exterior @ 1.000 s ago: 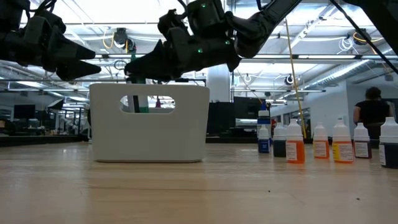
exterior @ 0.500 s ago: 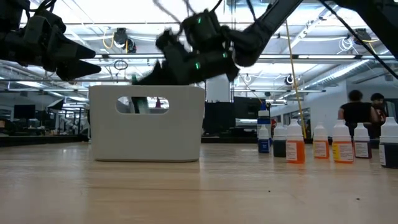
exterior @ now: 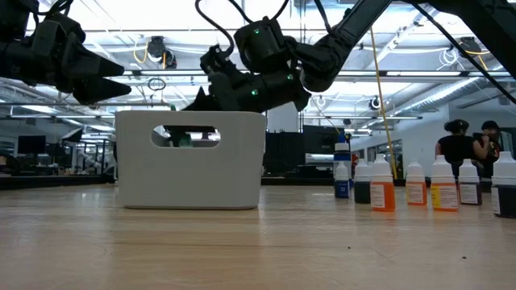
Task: Pick & Place food coloring
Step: Put the big green food coloring bottle into the bin
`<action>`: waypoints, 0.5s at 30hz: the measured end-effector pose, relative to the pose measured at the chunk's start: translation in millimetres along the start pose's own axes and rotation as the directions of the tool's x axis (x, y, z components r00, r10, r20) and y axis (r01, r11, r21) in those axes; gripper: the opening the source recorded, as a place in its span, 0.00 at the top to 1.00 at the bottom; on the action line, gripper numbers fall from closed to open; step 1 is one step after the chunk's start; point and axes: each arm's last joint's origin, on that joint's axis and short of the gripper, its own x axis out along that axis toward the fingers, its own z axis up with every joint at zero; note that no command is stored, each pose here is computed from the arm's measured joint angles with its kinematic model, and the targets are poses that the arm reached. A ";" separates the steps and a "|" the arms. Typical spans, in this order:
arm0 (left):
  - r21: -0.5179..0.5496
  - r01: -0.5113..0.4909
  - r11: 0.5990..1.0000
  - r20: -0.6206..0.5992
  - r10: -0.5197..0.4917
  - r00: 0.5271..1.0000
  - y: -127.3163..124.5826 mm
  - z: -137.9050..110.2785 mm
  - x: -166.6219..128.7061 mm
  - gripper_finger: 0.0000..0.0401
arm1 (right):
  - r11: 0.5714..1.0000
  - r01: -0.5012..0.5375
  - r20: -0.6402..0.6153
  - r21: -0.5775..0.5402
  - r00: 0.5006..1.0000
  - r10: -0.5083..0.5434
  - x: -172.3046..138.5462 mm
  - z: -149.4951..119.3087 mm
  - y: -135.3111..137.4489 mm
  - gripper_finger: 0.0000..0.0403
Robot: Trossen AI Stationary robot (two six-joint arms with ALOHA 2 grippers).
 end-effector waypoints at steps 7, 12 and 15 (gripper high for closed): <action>0.001 0.000 1.000 0.000 0.000 1.000 0.0 0.0 0.0 0.09 | 1.000 0.012 -0.008 0.026 1.000 -0.011 -0.2 -0.8 -1.0 0.63; 0.001 0.000 1.000 0.000 0.000 1.000 0.0 0.0 0.0 0.09 | 1.000 0.004 0.003 0.022 1.000 -0.004 0.7 0.7 2.5 0.57; 0.001 0.000 1.000 0.000 0.000 1.000 0.0 0.0 0.0 0.09 | 1.000 -0.005 0.042 0.009 0.999 0.005 1.8 5.2 7.5 0.57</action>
